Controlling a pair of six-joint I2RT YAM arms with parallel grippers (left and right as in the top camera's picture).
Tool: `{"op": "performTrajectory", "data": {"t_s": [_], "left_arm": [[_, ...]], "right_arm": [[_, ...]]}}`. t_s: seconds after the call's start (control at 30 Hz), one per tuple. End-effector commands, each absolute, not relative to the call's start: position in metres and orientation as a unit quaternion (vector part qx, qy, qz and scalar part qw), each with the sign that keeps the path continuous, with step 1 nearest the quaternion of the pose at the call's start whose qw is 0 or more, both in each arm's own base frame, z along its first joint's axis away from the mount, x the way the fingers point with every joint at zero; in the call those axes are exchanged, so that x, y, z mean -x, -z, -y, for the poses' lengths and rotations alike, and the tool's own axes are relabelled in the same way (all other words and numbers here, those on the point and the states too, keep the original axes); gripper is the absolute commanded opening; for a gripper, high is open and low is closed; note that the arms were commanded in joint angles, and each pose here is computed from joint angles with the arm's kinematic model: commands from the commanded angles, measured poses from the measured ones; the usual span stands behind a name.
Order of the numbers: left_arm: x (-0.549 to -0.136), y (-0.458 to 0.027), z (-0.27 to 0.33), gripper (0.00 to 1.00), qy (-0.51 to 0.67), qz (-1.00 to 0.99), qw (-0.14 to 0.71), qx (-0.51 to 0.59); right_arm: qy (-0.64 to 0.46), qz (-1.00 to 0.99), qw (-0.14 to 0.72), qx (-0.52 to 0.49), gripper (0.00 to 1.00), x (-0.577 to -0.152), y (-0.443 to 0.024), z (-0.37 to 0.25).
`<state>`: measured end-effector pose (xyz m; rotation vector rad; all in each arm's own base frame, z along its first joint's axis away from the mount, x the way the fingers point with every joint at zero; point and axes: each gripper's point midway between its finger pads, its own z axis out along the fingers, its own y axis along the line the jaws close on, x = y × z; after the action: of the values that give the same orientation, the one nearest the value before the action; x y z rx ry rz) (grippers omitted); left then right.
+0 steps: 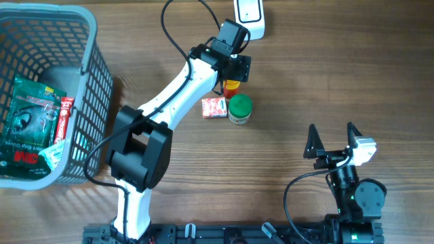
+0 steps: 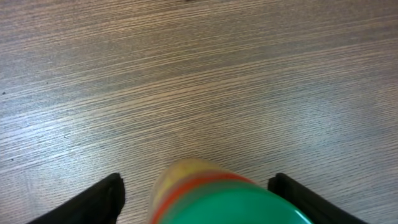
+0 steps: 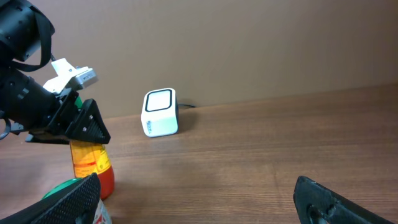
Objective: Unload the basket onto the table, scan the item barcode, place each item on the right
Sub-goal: 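Carry the sauce bottle out and stand it behind the jar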
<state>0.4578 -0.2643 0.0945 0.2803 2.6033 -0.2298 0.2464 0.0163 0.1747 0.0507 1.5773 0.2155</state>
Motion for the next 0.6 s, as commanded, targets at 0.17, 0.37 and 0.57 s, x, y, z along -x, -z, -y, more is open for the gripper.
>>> {"op": "performTrajectory", "data": {"t_s": [0.17,0.37,0.57], "left_arm": [[-0.457,-0.119,0.267,0.96,0.094,-0.951,0.276,-0.104],[-0.456,-0.122,0.266,1.00,0.094,-0.951,0.275,-0.104],[-0.454,-0.126,0.265,1.00,0.094,-0.951,0.276,-0.104]], "right_arm": [[-0.092,-0.704,0.704,-0.020,1.00,-0.246,-0.177,-0.016],[-0.092,-0.704,0.704,-0.020,1.00,-0.246,-0.177,-0.016],[-0.092,-0.704,0.704,-0.020,1.00,-0.246,-0.177,-0.016]]}}
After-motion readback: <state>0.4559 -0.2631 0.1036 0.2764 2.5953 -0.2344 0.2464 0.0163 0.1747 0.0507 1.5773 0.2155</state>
